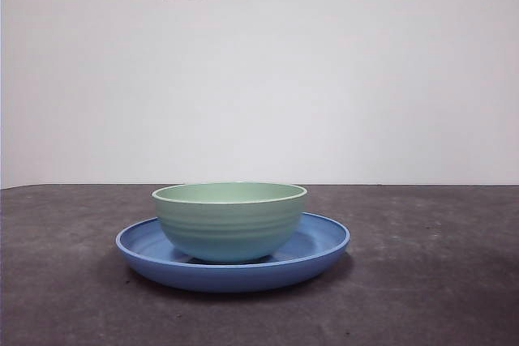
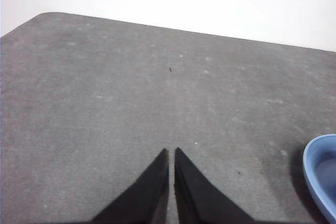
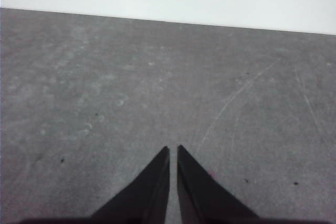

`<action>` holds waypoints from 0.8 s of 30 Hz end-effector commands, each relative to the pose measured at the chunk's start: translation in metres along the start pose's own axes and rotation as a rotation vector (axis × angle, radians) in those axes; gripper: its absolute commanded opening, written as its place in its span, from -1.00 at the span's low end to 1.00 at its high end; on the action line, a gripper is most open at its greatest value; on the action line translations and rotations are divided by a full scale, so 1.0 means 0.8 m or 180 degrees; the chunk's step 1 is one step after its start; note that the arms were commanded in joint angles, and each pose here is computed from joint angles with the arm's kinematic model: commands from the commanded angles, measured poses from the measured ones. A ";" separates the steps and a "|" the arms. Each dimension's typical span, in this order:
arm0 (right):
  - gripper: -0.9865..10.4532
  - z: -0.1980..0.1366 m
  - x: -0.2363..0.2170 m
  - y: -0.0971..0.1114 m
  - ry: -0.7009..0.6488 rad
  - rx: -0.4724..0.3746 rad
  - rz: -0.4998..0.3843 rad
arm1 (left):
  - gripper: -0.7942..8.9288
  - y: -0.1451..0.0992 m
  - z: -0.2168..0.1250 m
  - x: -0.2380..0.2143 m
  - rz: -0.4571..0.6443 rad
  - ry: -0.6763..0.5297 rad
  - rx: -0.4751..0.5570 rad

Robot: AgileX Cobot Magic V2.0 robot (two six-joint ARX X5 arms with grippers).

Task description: Place the green bowl on the blue plate

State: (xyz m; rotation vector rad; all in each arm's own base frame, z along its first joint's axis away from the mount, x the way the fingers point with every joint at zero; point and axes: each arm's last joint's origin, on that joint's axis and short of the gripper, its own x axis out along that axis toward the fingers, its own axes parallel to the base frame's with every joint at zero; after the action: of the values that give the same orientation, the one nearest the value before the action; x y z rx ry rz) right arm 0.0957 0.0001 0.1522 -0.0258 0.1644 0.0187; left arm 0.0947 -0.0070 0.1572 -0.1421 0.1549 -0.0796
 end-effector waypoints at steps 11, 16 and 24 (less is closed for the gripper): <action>-0.79 0.000 0.001 -0.001 -0.0047 -0.0032 -0.0072 | -0.80 0.001 -0.006 0.002 0.0006 0.0009 -0.0006; -0.79 0.000 0.001 -0.001 -0.0047 -0.0032 -0.0072 | -0.80 0.001 -0.006 0.002 0.0006 0.0010 -0.0006; -0.79 0.000 0.001 -0.001 -0.0047 -0.0032 -0.0072 | -0.80 0.001 -0.006 0.002 0.0006 0.0009 -0.0006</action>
State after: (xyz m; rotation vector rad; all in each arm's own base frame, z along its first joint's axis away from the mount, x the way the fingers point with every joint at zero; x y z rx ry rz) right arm 0.0958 -0.0004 0.1528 -0.0296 0.1558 0.0005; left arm 0.0947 -0.0070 0.1572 -0.1421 0.1545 -0.0797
